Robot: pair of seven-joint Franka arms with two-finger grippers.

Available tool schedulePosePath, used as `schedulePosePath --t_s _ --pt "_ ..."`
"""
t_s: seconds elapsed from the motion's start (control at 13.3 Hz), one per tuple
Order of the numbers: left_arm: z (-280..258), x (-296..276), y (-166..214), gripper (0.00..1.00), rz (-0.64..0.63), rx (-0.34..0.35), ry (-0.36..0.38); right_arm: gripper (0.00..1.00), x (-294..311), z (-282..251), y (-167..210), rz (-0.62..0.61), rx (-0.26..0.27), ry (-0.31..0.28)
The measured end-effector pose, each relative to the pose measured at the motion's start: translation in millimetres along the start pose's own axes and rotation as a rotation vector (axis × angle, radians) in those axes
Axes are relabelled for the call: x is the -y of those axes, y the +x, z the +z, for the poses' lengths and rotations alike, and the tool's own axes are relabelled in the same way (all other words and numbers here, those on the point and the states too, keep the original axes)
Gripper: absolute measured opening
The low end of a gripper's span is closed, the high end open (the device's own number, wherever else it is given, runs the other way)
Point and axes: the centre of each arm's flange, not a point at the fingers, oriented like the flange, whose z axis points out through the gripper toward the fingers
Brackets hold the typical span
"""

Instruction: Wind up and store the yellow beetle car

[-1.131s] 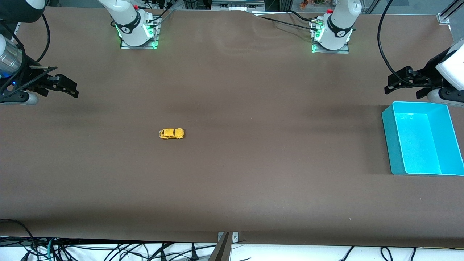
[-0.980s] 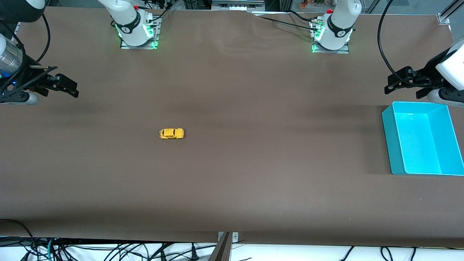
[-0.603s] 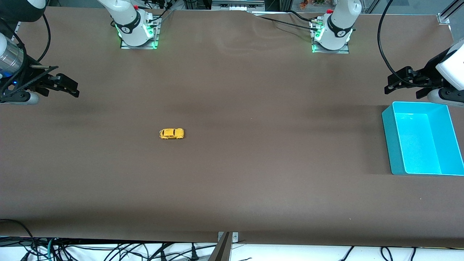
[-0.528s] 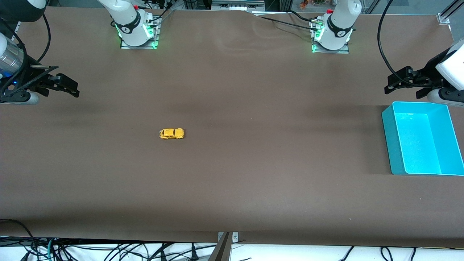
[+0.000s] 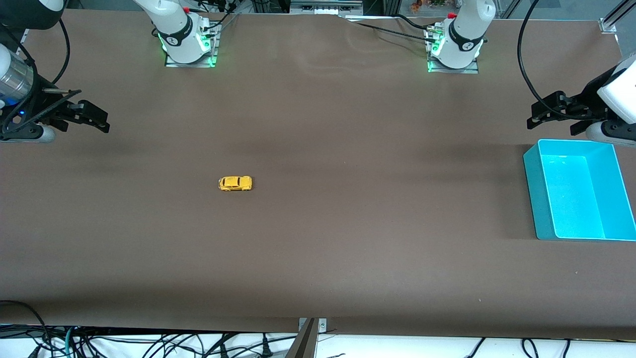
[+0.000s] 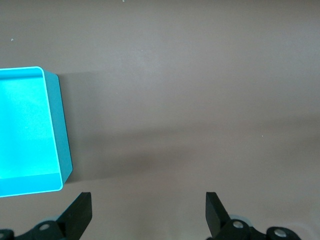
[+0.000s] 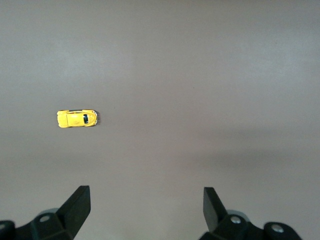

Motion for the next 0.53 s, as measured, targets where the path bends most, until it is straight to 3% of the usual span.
schedulePosePath --t_s 0.53 --pt "0.0 0.0 0.0 1.0 0.0 0.0 0.0 1.0 4.4 -0.2 -0.8 -0.009 0.004 -0.001"
